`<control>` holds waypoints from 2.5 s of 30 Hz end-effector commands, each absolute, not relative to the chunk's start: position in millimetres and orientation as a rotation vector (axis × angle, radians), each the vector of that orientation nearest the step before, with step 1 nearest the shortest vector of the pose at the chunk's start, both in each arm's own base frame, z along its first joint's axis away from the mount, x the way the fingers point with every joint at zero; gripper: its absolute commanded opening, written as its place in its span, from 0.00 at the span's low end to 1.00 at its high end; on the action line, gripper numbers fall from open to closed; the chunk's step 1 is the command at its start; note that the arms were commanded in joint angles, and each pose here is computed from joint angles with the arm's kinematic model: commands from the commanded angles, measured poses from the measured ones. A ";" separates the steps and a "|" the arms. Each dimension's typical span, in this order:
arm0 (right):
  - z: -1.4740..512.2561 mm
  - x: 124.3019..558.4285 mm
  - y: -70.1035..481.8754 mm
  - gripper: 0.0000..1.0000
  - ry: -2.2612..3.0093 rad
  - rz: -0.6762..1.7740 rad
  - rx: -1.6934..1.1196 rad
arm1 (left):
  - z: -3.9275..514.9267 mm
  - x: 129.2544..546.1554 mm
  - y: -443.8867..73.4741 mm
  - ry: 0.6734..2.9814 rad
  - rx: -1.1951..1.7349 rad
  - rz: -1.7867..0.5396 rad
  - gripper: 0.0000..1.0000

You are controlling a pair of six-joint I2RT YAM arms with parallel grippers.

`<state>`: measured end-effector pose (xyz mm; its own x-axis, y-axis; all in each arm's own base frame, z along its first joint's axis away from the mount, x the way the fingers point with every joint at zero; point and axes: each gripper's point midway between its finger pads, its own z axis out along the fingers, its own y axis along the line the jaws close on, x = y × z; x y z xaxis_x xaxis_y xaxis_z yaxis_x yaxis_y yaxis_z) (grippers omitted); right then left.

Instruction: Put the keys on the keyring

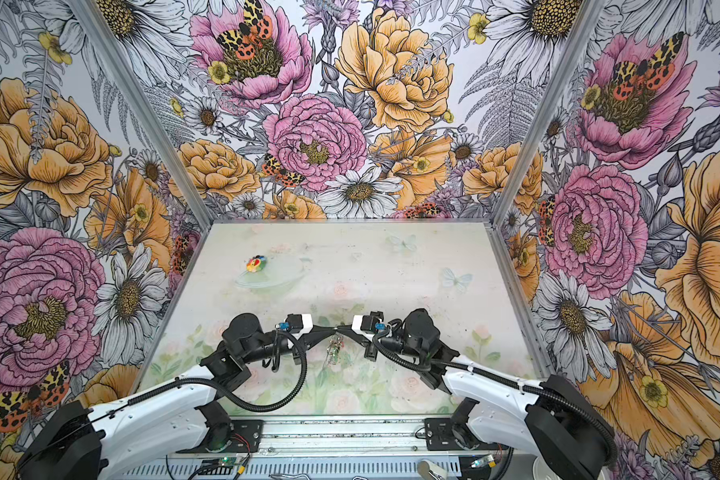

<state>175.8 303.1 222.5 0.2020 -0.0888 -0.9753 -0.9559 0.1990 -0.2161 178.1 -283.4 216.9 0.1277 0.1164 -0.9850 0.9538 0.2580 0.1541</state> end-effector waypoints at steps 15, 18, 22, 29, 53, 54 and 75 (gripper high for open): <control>210.2 180.5 292.5 0.20 1.364 0.667 -1.400 | 205.2 182.2 -289.6 1.346 1.270 -0.659 0.00; 209.6 178.5 294.0 0.20 1.352 0.674 -1.410 | 205.8 180.3 -291.4 1.342 1.278 -0.675 0.00; 209.4 177.4 296.3 0.20 1.343 0.687 -1.421 | 204.8 177.6 -293.4 1.338 1.291 -0.694 0.00; 204.5 171.0 303.2 0.18 1.327 0.683 -1.463 | 206.2 174.6 -296.7 1.330 1.303 -0.718 0.00; 220.4 175.6 302.1 0.00 1.301 0.688 -1.399 | 198.1 176.6 -295.7 1.352 1.297 -0.723 0.02; 226.1 175.0 301.7 0.00 1.287 0.707 -1.381 | 198.3 176.6 -294.9 1.350 1.294 -0.728 0.02; 261.1 170.4 299.3 0.00 1.162 0.877 -1.226 | 202.9 173.4 -293.0 1.330 1.277 -0.760 0.14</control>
